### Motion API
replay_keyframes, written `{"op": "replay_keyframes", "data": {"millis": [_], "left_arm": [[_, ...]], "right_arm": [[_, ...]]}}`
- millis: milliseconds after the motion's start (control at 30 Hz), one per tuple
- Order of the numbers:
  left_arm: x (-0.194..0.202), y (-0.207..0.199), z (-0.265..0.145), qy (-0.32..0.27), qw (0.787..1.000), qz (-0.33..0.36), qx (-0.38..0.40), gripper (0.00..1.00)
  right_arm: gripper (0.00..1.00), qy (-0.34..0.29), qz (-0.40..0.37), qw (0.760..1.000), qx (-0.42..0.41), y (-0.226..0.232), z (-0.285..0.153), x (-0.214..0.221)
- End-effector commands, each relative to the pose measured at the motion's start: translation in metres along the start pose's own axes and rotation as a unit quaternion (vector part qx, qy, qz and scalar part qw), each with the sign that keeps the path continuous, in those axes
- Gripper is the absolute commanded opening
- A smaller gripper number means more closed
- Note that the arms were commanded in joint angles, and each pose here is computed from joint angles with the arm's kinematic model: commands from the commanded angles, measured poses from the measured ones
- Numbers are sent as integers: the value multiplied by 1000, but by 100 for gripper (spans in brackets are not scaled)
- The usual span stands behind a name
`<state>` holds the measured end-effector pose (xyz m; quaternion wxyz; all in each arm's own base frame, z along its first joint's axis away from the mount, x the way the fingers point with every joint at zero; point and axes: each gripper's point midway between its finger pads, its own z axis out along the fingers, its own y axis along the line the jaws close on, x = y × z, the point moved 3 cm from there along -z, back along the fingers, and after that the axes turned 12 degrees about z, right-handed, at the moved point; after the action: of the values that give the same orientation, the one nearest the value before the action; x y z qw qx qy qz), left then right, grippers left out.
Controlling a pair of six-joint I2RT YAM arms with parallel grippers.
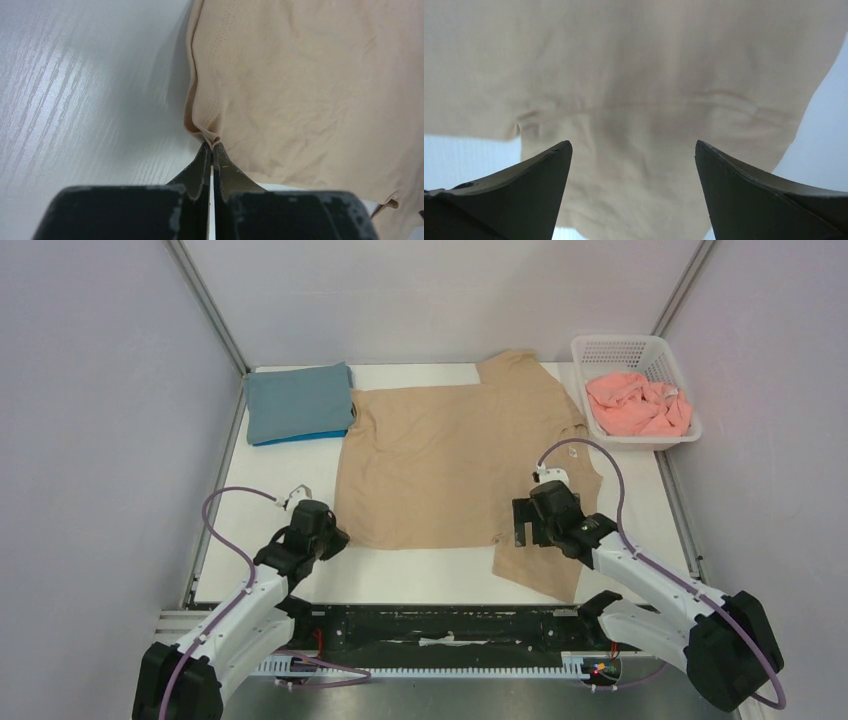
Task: Fold and stack the t-shirts
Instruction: Grab the side of the flattened tshirt closest away from the robot with both arms
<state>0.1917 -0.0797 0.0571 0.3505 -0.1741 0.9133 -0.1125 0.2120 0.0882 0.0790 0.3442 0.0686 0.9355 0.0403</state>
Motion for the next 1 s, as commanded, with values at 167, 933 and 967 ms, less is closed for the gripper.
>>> {"op": "replay_keyframes", "data": {"millis": [167,933,967], "left_arm": [[-5,3,0,-13,1000,19,-7,2],[-6,7,-5,-8,1000,11,-26,2],[-6,8,-8,-2,999,10,-32,2]], "right_arm": [[87,161,14,987,-5,-22,-42,88],[6,239,-39,970,12,-31,-44,124],[1,236,-47,970,17,-32,-50,117]]}}
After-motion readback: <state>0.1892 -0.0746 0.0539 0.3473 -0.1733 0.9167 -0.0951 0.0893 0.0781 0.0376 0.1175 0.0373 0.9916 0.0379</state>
